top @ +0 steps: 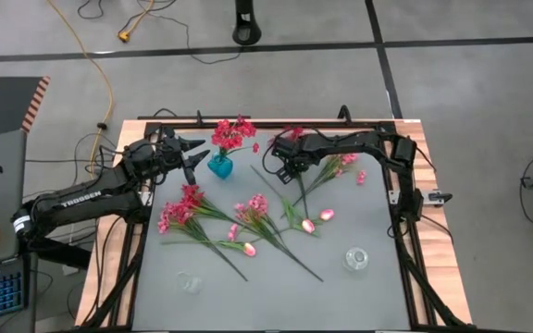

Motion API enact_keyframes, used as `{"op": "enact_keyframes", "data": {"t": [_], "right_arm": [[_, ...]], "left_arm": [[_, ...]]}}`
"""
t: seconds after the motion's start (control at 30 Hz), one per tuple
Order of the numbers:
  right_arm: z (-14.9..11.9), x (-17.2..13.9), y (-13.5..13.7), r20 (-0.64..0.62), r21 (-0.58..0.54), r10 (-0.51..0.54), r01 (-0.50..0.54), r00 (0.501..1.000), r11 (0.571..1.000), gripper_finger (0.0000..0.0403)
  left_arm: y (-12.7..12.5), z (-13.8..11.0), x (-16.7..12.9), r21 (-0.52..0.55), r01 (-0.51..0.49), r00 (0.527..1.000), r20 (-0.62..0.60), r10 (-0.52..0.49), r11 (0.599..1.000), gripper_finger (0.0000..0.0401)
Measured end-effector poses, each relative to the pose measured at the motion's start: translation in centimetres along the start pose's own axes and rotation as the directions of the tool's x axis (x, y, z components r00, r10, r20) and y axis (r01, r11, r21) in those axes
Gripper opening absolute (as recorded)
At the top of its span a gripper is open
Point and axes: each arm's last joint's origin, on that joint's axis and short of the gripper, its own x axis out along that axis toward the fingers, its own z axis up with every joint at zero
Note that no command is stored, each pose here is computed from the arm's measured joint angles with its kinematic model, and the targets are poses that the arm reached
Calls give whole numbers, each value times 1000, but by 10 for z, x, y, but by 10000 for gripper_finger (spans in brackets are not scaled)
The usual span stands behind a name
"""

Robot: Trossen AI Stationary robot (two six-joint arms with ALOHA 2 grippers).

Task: Sort flowers into vase by color
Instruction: Put the top red flower into the blue vase

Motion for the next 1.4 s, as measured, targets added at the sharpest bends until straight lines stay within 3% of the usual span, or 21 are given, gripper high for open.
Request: {"op": "enact_keyframes", "data": {"t": [0.4, 0.67, 0.97, 1.13, 1.4], "right_arm": [[1, 0, -1, 3, -4, 2, -2, 1000, 1000, 35], [6, -14, -5, 24, -22, 16, -16, 1000, 1000, 38], [18, -77, -28, 224, -3, 63, -64, 973, 998, 36], [19, -116, -39, 361, 2, 91, -99, 928, 995, 39], [15, -171, -42, 565, -52, 179, -182, 805, 982, 39]], "left_arm": [[0, 0, 0, 0, 0, 1000, 5, 0, 1000, 157], [0, 1, 0, 0, -1, 1000, 11, 1, 1000, 157], [0, 1, 0, 1, -1, 1000, 15, 1, 1000, 157], [0, 2, 0, 1, -1, 1000, 16, 1, 1000, 157], [0, 2, 0, 1, -1, 1000, 16, 1, 1000, 157]]}}
